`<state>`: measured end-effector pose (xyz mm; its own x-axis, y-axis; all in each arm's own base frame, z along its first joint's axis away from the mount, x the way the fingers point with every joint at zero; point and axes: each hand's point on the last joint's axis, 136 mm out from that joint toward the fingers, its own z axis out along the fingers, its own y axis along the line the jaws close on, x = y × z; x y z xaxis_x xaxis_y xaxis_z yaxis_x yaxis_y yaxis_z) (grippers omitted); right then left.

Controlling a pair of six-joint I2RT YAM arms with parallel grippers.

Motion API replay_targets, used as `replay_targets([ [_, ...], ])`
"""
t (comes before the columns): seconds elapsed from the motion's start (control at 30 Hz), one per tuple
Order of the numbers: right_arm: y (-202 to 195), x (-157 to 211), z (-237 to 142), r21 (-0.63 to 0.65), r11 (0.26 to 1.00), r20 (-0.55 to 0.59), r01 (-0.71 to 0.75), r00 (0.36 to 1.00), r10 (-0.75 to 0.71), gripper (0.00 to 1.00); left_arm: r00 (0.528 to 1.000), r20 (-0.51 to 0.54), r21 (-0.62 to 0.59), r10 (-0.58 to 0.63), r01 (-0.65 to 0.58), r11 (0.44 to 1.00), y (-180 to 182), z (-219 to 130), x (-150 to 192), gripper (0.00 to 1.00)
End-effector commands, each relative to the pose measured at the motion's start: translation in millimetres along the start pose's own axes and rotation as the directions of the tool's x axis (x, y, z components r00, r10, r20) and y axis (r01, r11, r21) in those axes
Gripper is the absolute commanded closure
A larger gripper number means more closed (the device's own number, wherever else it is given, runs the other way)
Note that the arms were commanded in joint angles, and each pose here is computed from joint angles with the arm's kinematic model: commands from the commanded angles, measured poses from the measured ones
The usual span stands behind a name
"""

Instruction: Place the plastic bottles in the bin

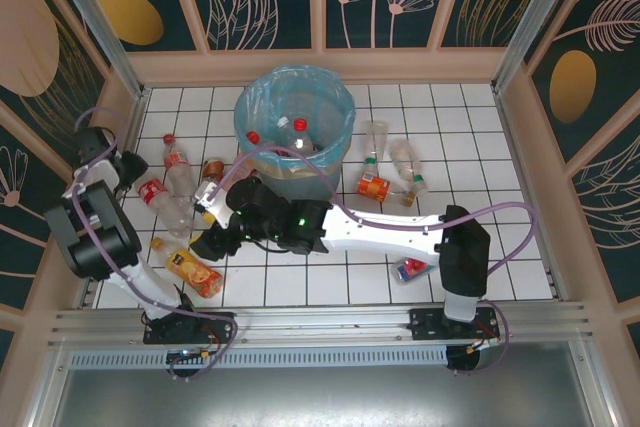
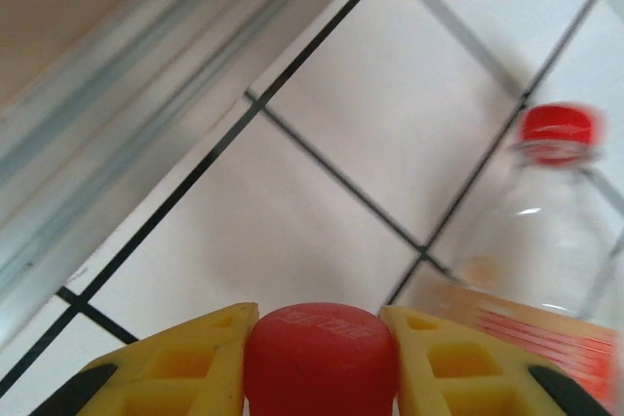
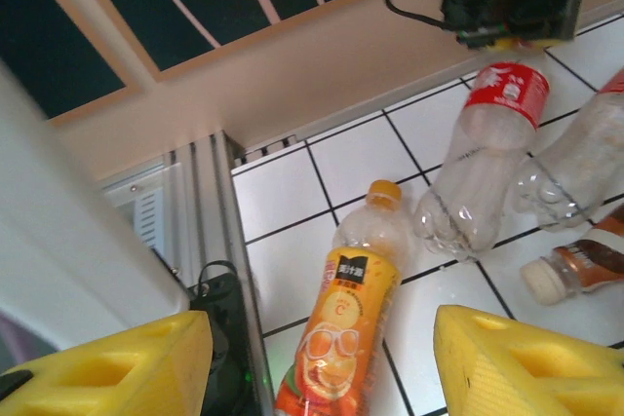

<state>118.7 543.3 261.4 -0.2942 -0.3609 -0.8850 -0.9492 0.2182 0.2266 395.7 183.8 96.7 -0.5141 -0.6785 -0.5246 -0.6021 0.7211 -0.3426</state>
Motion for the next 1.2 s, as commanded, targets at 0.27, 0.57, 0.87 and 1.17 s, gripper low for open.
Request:
replay_targets([
  [0.27, -20, -88, -87, 0.249, 0.966, 0.302, 0.074, 0.942, -0.150, 0.38, 0.941, 0.337, 0.150, -0.002, -0.051, 0.987, -57, -128, -59, 1.00],
  [0.57, -51, -133, -176, 0.435, 0.900, 0.450, 0.031, 0.858, -0.248, 0.38, 0.780, 0.625, 0.307, -0.003, -0.242, 0.921, -153, -296, -104, 1.00],
  [0.87, -84, -133, -247, 0.531, 0.843, 0.542, -0.090, 0.800, -0.257, 0.38, 0.650, 0.742, 0.576, -0.163, -0.494, 0.652, -257, -458, -105, 1.00],
  [1.17, -85, -134, -284, 0.540, 0.828, 0.599, -0.152, 0.760, -0.251, 0.38, 0.679, 0.726, 0.658, -0.111, -0.639, 0.398, -387, -475, -45, 1.00],
])
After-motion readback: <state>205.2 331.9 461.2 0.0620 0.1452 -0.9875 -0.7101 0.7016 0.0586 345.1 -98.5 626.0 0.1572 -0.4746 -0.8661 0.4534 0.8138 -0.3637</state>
